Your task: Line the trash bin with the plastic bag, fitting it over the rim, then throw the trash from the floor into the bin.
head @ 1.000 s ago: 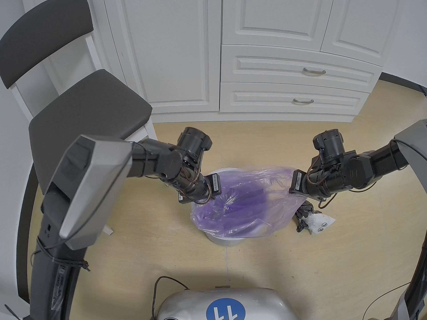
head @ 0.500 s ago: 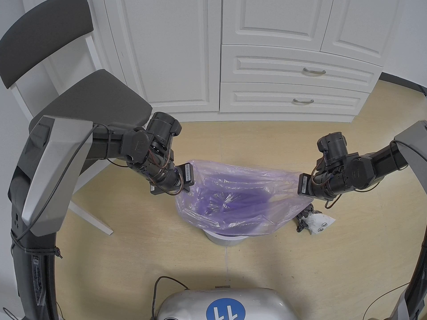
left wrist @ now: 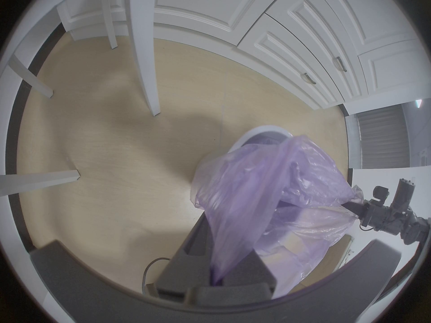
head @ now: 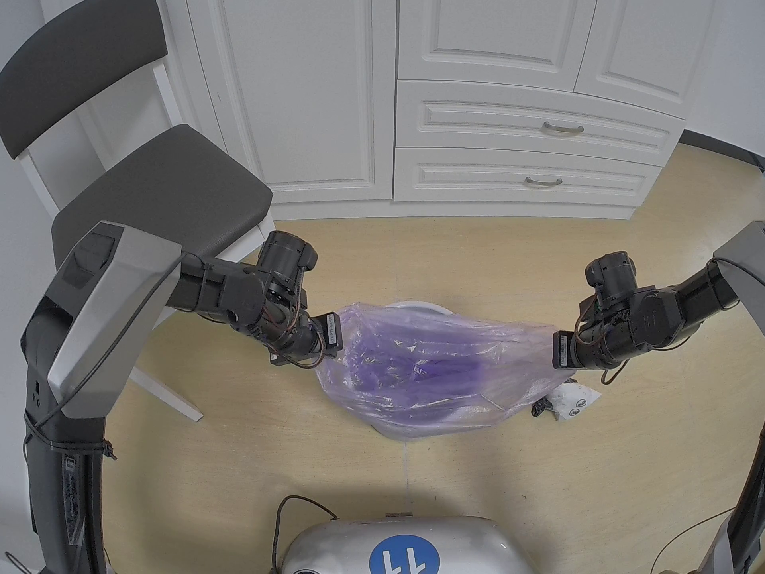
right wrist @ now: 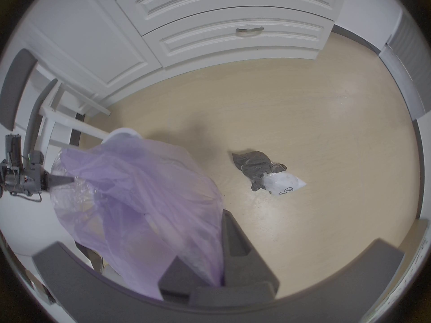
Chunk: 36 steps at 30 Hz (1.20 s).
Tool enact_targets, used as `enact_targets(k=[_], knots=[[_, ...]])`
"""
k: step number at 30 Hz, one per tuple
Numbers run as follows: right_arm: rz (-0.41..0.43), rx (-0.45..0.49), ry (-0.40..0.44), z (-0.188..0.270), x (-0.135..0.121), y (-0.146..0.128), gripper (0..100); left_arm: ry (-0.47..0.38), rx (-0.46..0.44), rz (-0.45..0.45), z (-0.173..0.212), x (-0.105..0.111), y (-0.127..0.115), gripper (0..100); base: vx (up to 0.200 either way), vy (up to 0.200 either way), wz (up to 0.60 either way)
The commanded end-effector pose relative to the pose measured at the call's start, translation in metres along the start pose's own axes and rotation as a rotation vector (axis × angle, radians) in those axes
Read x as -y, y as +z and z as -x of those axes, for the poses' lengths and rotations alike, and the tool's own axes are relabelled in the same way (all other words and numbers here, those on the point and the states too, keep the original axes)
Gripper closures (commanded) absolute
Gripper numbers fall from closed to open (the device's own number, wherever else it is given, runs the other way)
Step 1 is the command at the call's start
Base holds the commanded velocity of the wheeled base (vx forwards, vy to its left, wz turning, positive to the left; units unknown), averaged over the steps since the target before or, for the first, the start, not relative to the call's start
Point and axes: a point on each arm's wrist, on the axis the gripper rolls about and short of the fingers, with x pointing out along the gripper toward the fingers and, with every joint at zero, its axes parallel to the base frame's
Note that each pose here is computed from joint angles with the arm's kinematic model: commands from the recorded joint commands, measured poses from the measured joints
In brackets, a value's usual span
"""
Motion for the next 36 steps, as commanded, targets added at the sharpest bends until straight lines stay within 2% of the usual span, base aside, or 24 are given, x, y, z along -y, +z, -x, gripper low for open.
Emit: enact_targets(k=[1,10,17,19,23,24,28,36], knots=[[0.089,-0.042,0.001,0.009,-0.001,-0.017,100,-0.012,0.012,-0.004,0.005,-0.008,-0.018,100,0.0,0.0,0.0],[0.216,-0.112,0.003,0.009,-0.001,-0.039,100,0.002,-0.013,-0.011,0.013,-0.015,-0.034,100,0.0,0.0,0.0],[0.238,-0.146,0.02,-0.004,-0.012,-0.049,100,0.006,-0.021,-0.028,0.007,-0.017,-0.036,100,0.0,0.0,0.0],[0.239,-0.161,0.021,-0.016,-0.013,-0.052,100,0.011,-0.016,-0.03,-0.005,-0.02,-0.038,100,0.0,0.0,0.0],[0.238,-0.14,0.023,-0.028,-0.013,-0.056,100,0.001,0.013,-0.032,-0.012,-0.022,-0.037,100,0.0,0.0,0.0],[0.223,-0.076,0.033,-0.044,-0.012,-0.06,100,-0.013,0.049,-0.029,-0.018,-0.023,-0.034,100,0.0,0.0,0.0],[0.209,0.021,0.053,-0.052,-0.013,-0.063,100,-0.017,0.067,-0.023,-0.015,-0.026,-0.031,100,0.0,0.0,0.0],[0.235,0.062,0.095,-0.047,-0.027,-0.073,100,-0.007,0.039,-0.036,-0.013,-0.032,-0.039,100,0.0,0.0,0.0]])
